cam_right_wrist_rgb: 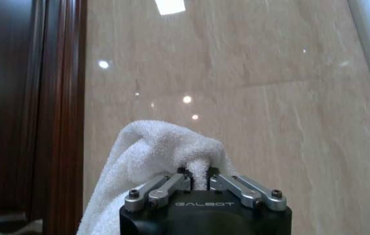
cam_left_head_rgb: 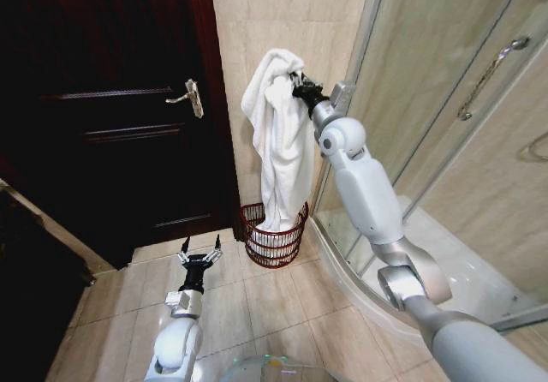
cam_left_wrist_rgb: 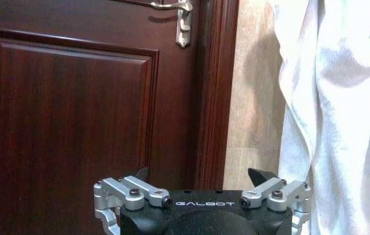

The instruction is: Discard the used towel into the hamper.

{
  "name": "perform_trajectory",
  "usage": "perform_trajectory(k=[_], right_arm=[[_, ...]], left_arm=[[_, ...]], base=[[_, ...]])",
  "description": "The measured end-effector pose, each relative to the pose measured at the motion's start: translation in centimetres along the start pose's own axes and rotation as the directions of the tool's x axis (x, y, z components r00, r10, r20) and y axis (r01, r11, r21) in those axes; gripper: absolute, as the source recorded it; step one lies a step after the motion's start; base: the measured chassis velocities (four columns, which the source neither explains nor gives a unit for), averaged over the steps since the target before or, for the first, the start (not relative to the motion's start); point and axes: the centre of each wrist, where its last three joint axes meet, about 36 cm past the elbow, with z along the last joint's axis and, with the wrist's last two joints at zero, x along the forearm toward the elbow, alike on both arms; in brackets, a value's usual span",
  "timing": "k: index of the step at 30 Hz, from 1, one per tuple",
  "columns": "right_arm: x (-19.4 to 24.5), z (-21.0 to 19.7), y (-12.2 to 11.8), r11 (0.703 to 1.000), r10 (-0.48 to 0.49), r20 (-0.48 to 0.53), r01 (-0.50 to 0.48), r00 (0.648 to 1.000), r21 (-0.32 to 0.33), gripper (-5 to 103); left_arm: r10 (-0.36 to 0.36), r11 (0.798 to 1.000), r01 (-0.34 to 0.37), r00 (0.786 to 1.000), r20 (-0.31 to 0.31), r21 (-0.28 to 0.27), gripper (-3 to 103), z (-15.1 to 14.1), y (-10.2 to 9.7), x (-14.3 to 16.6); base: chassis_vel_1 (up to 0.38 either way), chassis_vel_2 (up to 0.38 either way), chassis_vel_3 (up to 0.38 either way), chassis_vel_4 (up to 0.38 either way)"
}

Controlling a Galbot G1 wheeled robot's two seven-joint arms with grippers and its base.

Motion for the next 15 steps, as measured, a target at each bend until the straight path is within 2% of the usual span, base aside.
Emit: perform_trajectory(k=[6,15], right_arm=[[1.5,5.1,-0.8,0.999,0.04,-0.047,-0.04,0.998,0.007,11],[4.0,10.0,-2.1,0.997,0.08,-0.109,-0.08,0.991,0.013,11]], left_arm=[[-0.006,1.0,0.006,1.0,0.009,0.001,100,0.1,0.3,0.4],[-0.011,1.0,0.011,1.0,0.007,0.004,100,0.4,0.4,0.7]], base=[[0.0,0.0,0.0,0.0],[0.0,0.0,0.0,0.0]])
